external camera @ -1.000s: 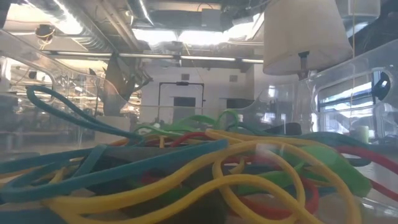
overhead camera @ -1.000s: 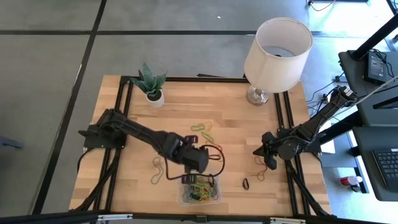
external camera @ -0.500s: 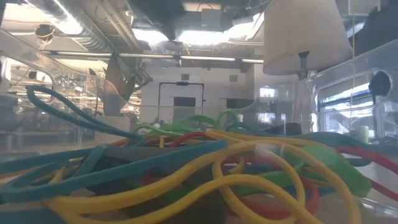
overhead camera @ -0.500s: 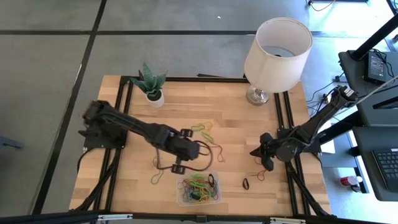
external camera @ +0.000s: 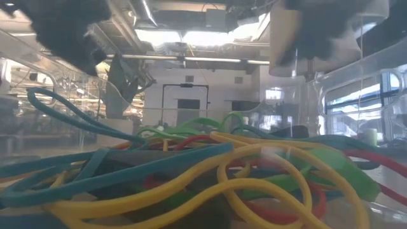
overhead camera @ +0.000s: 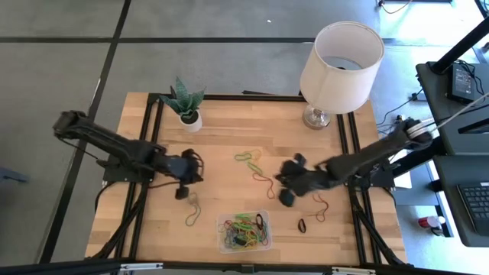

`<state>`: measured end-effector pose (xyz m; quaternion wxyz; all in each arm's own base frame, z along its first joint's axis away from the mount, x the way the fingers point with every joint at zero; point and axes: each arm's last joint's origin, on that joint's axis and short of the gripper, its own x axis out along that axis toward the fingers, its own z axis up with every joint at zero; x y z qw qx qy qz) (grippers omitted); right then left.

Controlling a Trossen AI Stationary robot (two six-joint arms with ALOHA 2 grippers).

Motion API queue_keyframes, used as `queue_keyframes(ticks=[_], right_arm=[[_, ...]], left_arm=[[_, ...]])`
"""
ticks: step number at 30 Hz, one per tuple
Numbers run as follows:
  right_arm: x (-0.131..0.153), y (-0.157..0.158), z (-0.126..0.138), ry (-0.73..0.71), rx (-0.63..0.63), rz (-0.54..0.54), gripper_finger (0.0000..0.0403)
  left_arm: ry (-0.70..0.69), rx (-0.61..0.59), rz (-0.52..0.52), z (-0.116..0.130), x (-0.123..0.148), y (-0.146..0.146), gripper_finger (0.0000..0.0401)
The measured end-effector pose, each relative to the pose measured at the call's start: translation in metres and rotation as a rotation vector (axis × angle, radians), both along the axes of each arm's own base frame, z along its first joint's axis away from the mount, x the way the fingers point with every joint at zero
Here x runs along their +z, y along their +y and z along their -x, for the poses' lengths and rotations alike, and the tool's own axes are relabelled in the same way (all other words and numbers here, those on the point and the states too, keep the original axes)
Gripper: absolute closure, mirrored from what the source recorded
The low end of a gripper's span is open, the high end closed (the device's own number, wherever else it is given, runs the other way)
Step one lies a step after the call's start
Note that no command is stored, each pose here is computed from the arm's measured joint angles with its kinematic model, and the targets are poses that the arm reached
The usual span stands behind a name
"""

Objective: Pick and place rubber bands into bin
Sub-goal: Put the yellow rubber band into the transparent bin

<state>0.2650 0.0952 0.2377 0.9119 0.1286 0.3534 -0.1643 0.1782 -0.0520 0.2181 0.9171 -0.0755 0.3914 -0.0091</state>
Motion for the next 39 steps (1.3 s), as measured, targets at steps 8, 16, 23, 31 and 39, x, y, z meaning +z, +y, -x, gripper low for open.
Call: queue_keyframes(ticks=[8, 16, 23, 31, 39], right_arm=[[0.004, -0.059, -0.097, 0.114, -0.150, -0.058, 0.0374], [-0.043, -0.122, -0.130, 0.393, -0.369, -0.262, 0.0307], [-0.075, -0.135, -0.135, 0.456, -0.489, -0.307, 0.0252], [-0.104, -0.140, -0.140, 0.527, -0.500, -0.309, 0.0228], [-0.110, -0.138, -0.136, 0.611, -0.411, -0.267, 0.0349]], left_arm=[[-0.118, 0.031, 0.025, 0.041, -0.017, 0.014, 0.0399], [-0.176, 0.020, 0.023, 0.052, -0.020, 0.017, 0.0399], [-0.188, -0.005, 0.018, 0.053, -0.019, 0.017, 0.0399], [-0.185, 0.000, 0.001, 0.054, -0.019, 0.018, 0.0399], [-0.184, 0.062, 0.048, 0.054, -0.019, 0.018, 0.0399]])
